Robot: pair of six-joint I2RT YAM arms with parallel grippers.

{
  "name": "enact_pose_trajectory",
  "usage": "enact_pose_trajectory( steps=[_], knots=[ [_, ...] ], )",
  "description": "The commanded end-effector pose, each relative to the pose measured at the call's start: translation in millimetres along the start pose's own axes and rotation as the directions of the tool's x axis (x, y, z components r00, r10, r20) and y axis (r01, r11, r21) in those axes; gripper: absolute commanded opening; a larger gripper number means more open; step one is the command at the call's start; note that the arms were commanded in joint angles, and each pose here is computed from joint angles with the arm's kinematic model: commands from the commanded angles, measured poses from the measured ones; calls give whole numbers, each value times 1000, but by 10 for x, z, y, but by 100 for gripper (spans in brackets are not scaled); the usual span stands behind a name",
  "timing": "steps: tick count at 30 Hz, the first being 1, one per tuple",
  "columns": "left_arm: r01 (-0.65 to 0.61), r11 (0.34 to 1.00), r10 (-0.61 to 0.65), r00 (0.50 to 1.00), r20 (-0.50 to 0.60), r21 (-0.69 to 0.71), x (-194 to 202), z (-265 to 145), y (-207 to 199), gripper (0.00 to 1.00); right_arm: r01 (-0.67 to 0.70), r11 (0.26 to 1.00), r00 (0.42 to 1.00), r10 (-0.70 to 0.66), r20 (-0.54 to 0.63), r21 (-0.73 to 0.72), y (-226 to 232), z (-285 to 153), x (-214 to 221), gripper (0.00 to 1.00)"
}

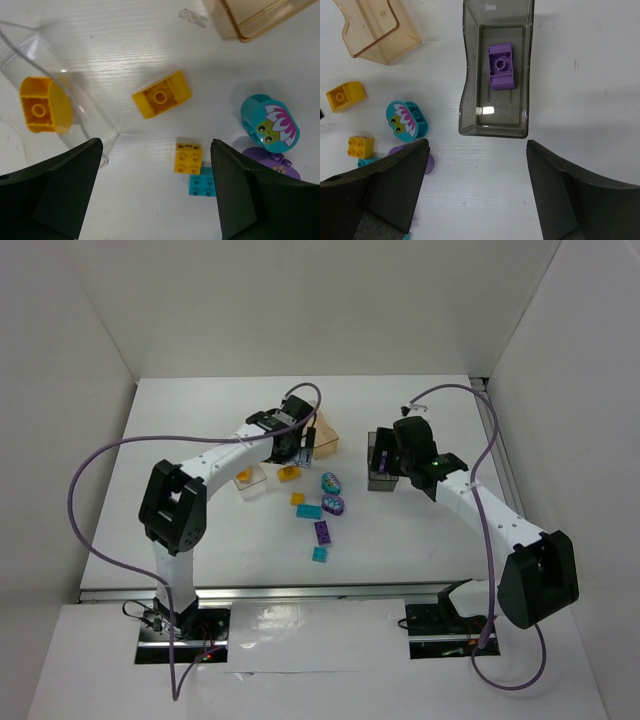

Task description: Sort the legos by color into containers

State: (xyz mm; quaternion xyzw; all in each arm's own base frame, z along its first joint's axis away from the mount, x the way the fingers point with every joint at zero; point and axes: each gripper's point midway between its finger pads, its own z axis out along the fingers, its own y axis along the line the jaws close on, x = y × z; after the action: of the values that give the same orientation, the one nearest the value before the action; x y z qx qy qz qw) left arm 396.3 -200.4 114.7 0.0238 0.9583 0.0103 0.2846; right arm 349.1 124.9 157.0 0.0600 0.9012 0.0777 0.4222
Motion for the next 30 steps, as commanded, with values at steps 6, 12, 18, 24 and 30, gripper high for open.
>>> enact_pose_trajectory(
  steps=[6, 12, 18, 24, 30],
  knots=[
    [-207, 978, 206, 978, -43, -16, 24, 436, -183, 97, 1, 1000, 1000, -1, -8, -2, 0, 48, 74, 86],
    [-228, 973, 226, 972, -66, -23, 5, 638, -150, 97, 3, 1000, 1000, -3, -16, 1, -5, 71, 97, 86],
    [-213, 975, 206, 971, -119, -55, 31, 772, 79, 93, -5, 1000, 1000, 4, -28, -4, 0, 77, 144, 86],
    [-206, 977, 198, 970, -142, -45, 83, 847, 105, 93, 6, 1000, 999, -6, -53, -11, 33, 120, 218, 86],
    [-184, 983, 186, 972, -143, 28, 66, 871, -9, 94, -4, 1000, 999, 3, -53, -10, 37, 120, 218, 86]
  ],
)
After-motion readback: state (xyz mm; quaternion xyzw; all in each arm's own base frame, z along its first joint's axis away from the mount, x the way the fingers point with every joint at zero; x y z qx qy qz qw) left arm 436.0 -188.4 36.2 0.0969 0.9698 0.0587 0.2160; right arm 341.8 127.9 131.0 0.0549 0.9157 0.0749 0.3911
